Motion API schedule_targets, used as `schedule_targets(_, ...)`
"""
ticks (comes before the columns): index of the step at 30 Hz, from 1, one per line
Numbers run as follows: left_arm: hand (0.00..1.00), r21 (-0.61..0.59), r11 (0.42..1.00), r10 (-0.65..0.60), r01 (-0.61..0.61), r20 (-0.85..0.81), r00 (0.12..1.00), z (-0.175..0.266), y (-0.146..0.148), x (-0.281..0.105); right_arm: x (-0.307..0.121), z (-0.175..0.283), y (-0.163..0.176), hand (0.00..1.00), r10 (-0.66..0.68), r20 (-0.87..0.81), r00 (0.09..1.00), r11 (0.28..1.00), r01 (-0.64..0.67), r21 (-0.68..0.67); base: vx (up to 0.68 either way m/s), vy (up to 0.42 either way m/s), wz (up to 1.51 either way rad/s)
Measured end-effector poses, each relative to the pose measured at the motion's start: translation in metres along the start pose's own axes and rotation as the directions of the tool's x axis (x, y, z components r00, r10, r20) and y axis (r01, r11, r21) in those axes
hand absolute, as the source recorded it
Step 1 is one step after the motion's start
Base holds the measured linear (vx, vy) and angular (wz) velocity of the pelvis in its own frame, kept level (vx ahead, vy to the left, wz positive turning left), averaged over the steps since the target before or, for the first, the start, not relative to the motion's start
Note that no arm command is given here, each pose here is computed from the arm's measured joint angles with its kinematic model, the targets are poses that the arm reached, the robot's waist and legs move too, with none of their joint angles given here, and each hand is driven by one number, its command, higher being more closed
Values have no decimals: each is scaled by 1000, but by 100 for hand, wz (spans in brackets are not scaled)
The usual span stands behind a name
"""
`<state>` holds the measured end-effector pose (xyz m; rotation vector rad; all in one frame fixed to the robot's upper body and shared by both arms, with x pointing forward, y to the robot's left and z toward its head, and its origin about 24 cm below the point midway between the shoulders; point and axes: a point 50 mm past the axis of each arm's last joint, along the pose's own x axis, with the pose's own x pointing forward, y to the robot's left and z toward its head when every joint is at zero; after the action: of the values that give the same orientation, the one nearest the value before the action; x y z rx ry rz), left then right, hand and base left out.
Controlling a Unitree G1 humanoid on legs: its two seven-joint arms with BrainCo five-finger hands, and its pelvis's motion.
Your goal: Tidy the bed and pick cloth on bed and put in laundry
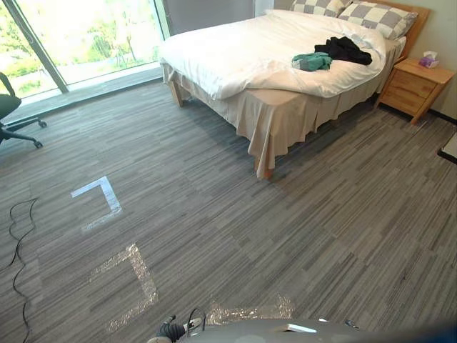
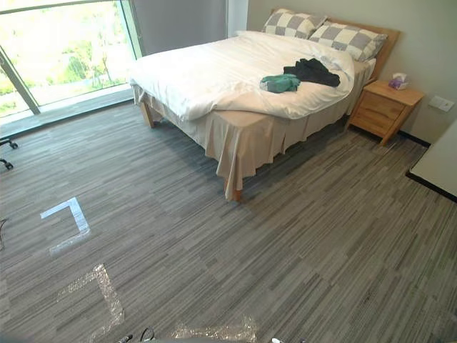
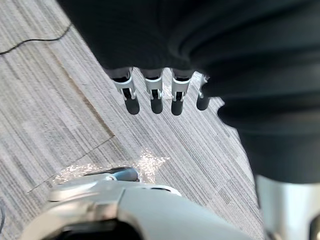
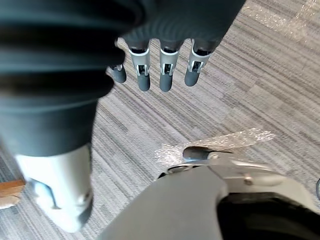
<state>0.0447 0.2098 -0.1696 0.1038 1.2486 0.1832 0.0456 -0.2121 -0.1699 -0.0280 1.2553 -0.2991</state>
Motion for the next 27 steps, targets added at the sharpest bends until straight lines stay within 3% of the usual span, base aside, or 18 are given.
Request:
schedule_targets(18, 0, 41, 999, 2, -3, 33, 999, 8, 3, 1, 2, 9, 6, 0, 12, 11, 1000, 1000, -12, -3, -1, -4, -4)
schedule_targets(27, 0, 53, 999, -1, -1, 46, 999, 14, 3, 3, 2, 12, 5, 0, 3, 24, 1000, 996, -5, 86, 0, -3, -1)
